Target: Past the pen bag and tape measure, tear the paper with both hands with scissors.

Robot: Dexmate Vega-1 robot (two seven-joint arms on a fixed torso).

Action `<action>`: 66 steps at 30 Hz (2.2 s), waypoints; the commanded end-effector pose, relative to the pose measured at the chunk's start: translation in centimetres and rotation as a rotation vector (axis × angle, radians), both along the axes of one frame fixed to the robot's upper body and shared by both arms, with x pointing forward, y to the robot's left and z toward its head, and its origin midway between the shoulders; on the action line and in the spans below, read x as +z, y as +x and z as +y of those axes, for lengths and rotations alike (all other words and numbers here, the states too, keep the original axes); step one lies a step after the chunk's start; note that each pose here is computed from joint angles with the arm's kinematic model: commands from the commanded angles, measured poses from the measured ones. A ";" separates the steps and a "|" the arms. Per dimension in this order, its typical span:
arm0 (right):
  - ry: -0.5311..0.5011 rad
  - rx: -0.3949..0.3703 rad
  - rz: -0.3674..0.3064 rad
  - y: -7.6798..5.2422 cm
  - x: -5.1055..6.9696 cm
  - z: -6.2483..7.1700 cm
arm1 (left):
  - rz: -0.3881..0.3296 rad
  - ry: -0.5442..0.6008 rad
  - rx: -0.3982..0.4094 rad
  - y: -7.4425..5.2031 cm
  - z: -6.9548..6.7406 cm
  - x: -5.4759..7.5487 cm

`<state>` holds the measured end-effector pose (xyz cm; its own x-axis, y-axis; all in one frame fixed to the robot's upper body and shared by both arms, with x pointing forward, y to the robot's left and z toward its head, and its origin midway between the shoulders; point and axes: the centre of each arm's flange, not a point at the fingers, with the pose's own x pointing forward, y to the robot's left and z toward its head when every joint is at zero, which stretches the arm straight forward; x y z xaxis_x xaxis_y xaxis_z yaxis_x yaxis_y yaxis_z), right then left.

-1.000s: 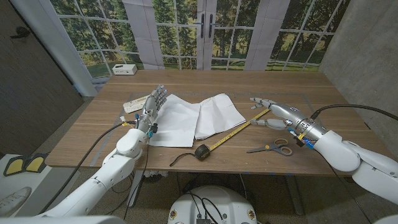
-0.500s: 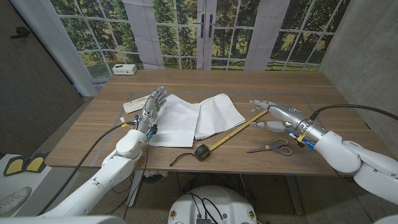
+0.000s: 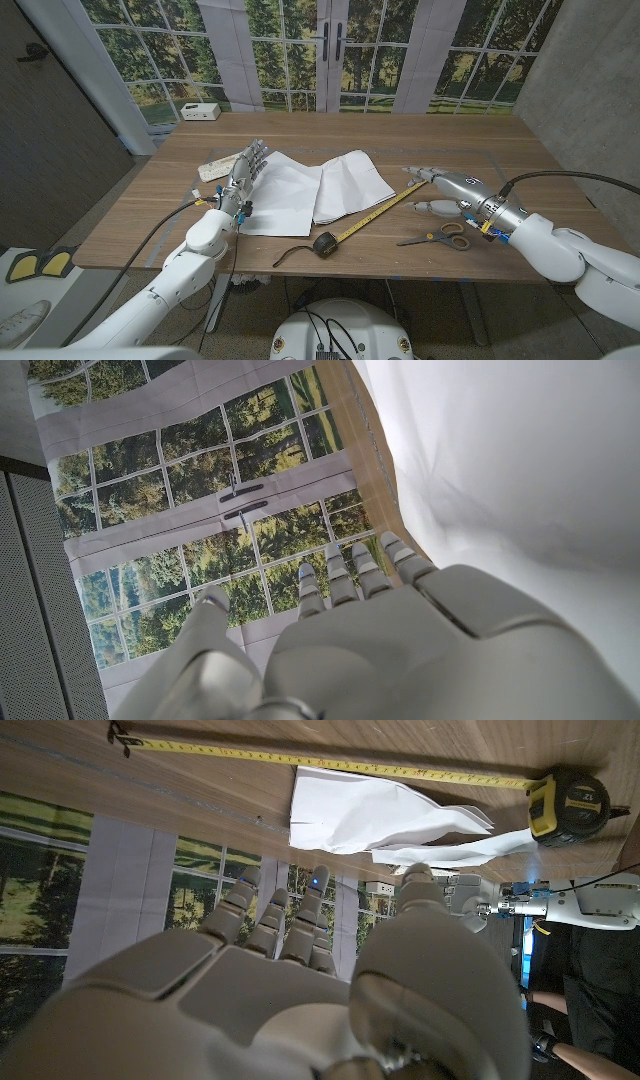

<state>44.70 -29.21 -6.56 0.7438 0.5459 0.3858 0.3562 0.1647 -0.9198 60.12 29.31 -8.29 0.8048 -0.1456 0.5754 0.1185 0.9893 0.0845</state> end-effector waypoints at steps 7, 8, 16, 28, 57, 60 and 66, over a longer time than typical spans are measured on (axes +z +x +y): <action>-0.097 -0.028 0.058 -0.2 -1.2 0.0 | 0.014 -0.002 -0.007 -0.1 -0.5 -0.6; -0.087 -0.027 0.057 -0.2 -1.3 0.0 | 0.014 -0.002 -0.007 -0.1 -0.5 -0.6; -0.126 -0.030 0.041 -0.4 -1.6 0.1 | 0.019 -0.004 -0.007 -0.1 -0.4 -0.9; -0.159 -0.044 0.081 -0.5 -2.1 0.0 | 0.032 -0.018 -0.006 -0.1 -0.2 -1.7; -0.244 -0.104 0.178 -0.3 -3.9 0.1 | 0.036 -0.027 -0.009 -0.2 -0.4 -2.2; -0.253 -0.119 0.191 -0.2 -3.9 0.1 | 0.036 -0.025 -0.009 -0.2 -0.4 -2.3; -0.274 -0.145 0.192 -0.2 -4.0 -0.1 | 0.034 -0.028 -0.007 -0.3 -0.2 -2.3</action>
<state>44.42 -29.25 -10.13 0.8460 0.5191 0.1213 0.1989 -0.0962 -0.9753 59.92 28.97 -10.41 0.8231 -0.1380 0.5508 0.1287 0.9901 0.0559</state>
